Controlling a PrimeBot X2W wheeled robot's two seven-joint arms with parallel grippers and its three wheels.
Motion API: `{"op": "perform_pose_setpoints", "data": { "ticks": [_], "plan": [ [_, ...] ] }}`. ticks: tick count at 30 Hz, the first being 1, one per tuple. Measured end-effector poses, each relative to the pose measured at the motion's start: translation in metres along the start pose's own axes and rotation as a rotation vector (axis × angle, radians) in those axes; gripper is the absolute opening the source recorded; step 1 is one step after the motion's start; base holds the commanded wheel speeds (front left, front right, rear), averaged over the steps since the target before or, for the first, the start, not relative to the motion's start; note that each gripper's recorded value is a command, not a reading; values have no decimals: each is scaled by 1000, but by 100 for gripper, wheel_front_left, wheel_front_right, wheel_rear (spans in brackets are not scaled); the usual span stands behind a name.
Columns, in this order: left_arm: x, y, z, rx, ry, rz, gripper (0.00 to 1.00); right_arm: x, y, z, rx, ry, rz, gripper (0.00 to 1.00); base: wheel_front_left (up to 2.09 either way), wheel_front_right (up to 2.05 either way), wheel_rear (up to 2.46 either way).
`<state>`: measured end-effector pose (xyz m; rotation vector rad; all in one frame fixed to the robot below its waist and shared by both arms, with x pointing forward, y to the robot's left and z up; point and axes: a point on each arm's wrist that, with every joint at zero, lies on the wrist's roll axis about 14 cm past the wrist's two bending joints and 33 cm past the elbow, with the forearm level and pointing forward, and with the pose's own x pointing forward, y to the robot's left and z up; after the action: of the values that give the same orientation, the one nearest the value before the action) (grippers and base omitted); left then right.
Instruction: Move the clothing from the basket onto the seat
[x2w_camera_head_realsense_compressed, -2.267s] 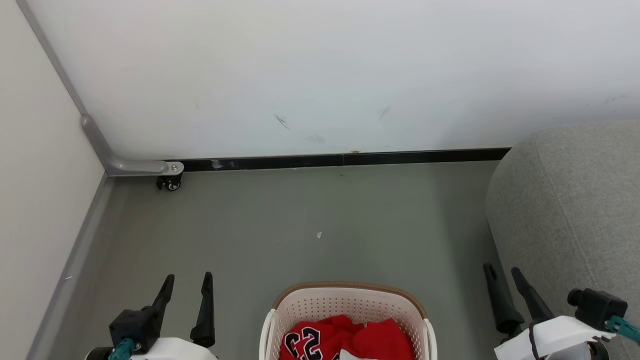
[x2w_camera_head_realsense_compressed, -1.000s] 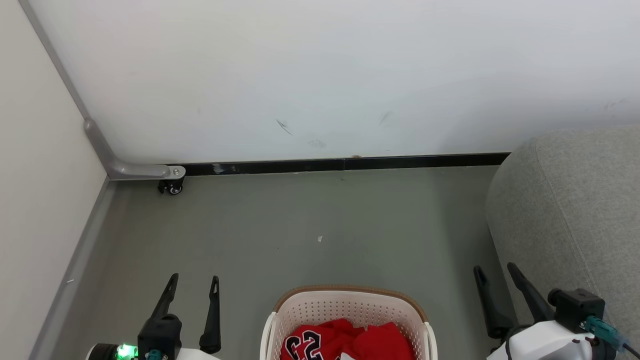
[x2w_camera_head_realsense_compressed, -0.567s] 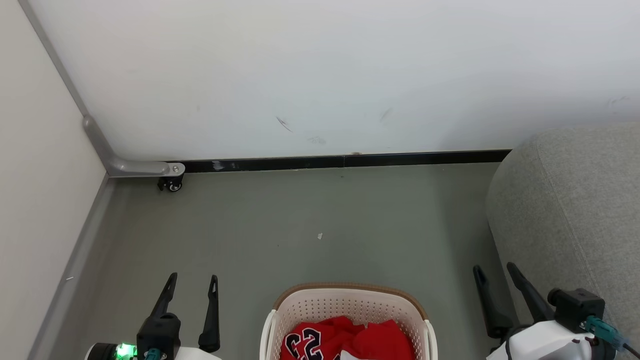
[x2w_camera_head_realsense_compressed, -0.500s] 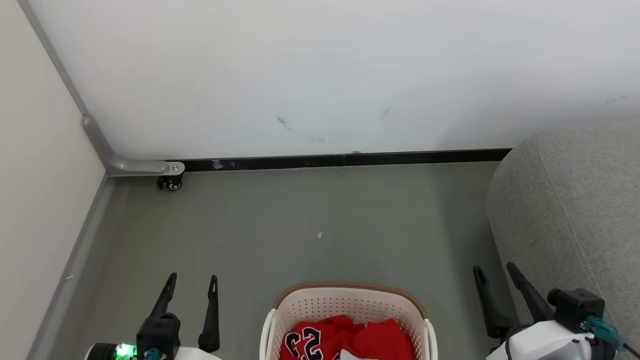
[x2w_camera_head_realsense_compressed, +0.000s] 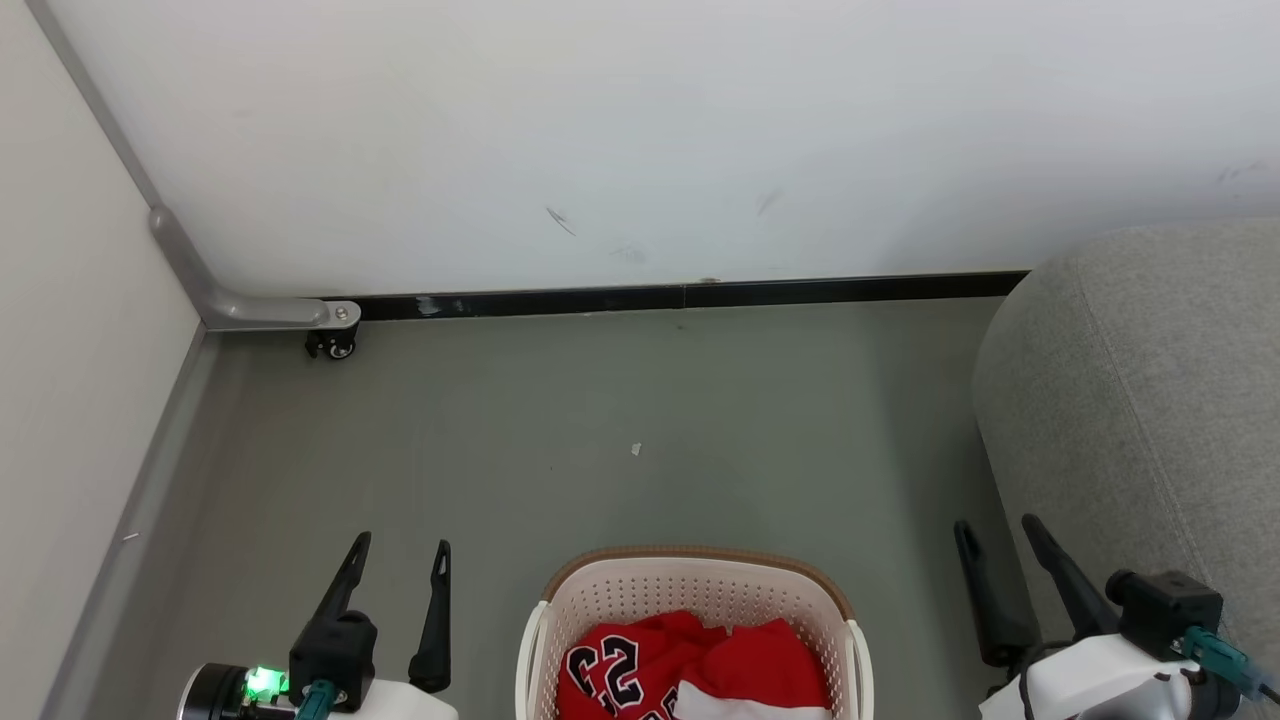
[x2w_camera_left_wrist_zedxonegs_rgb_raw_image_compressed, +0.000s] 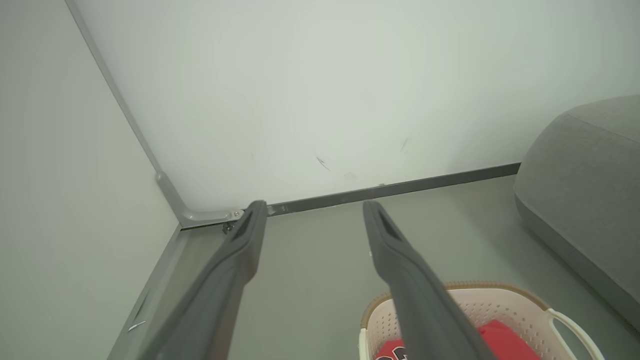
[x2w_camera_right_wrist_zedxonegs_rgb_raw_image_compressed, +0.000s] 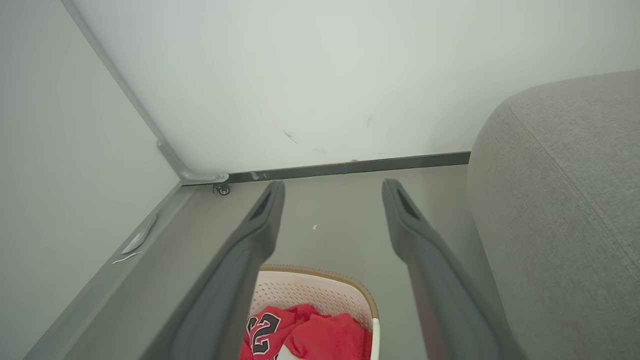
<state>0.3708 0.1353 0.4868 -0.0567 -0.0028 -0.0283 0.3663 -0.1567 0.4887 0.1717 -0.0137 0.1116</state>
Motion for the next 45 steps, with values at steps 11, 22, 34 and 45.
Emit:
{"op": "perform_pose_setpoints", "data": {
  "ticks": [11,22,34,45],
  "plan": [
    [19,-27,-10,32,28,-121,100,3,-25,3,-5,-11,-73,100,0,0,0],
    [32,-60,-45,63,131,-259,100,4,-50,-3,-16,5,-146,100,0,0,0],
    [53,-94,-86,79,235,-388,100,20,-73,-1,-19,-16,-207,100,0,0,0],
    [70,-111,-131,75,340,-442,100,42,-86,-7,-35,-15,-230,100,0,0,0]
  ]
}}
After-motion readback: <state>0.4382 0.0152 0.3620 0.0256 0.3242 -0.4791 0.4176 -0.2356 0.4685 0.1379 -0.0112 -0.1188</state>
